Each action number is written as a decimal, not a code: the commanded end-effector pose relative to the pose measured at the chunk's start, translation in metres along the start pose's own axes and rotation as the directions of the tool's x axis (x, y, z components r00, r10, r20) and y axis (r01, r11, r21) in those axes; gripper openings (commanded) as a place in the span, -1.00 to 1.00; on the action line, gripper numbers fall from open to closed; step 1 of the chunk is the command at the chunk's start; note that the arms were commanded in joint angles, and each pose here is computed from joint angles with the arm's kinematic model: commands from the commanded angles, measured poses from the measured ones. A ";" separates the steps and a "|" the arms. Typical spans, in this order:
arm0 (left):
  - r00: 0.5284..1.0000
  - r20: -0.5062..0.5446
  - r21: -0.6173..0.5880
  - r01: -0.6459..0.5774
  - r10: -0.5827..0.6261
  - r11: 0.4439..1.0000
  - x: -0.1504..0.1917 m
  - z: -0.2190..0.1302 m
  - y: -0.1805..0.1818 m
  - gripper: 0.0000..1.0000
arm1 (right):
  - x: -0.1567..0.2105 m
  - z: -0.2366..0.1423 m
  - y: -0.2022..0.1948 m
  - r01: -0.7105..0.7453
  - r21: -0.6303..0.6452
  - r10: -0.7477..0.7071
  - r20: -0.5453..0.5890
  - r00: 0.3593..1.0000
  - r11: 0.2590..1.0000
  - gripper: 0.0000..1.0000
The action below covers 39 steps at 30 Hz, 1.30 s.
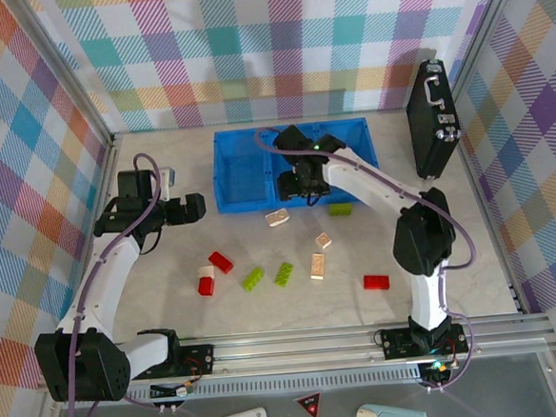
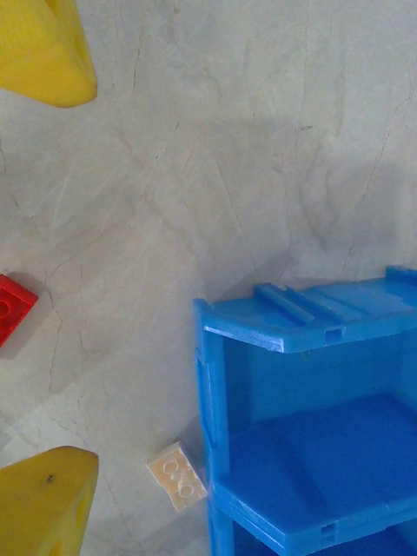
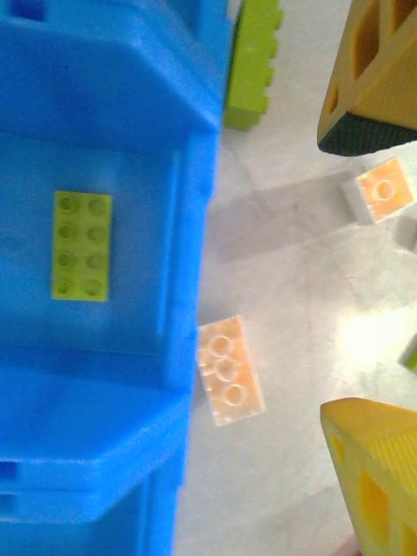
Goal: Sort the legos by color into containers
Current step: Pick up the lego from the bottom-left of the table.
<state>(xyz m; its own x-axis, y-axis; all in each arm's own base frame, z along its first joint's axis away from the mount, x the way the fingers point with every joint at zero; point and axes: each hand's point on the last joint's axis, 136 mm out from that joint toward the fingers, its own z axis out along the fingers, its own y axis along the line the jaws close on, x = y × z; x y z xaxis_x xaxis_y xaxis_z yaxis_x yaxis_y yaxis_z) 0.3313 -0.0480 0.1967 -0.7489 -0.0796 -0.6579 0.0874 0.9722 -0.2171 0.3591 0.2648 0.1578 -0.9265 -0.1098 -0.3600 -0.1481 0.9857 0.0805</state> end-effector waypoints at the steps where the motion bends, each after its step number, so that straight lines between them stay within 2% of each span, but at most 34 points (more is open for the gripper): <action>1: 1.000 0.006 0.017 0.023 -0.023 1.000 -0.003 -0.001 -0.007 1.00 | 0.010 -0.020 -0.006 -0.022 -0.018 0.022 0.025 0.999 1.000 0.48; 8: 0.998 -0.023 0.045 0.056 -0.055 0.997 -0.002 -0.002 -0.023 1.00 | 0.052 -0.024 -0.021 -0.037 -0.024 0.037 0.002 0.999 0.999 0.48; 14: 0.994 -0.083 0.050 0.078 -0.074 0.996 0.016 0.003 -0.036 0.98 | 0.088 -0.017 -0.036 -0.059 -0.020 0.059 -0.028 0.998 0.998 0.48; 25: 0.963 -0.267 -0.005 -0.036 0.034 0.999 0.080 0.029 -0.068 0.94 | 0.130 -0.001 -0.055 -0.069 0.005 0.070 -0.075 0.995 0.998 0.47; 34: 0.920 -0.386 -0.049 -0.092 0.066 0.995 0.129 0.046 -0.053 0.86 | 0.150 0.012 -0.063 -0.075 0.011 0.076 -0.103 0.992 0.997 0.46; 39: 0.902 -0.428 -0.022 -0.082 0.065 0.996 0.141 0.058 -0.058 0.83 | 0.160 0.019 -0.066 -0.071 0.022 0.073 -0.132 0.989 0.997 0.45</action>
<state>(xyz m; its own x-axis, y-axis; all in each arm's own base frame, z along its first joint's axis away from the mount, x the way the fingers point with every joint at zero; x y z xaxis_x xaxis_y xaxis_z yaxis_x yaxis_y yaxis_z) 0.2624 -0.1233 0.0826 -0.9451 0.0634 -0.3206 0.1148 0.9829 -0.1438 0.2314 0.1808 0.0790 -0.9702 -0.0650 -0.2333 -0.0819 0.9946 0.0635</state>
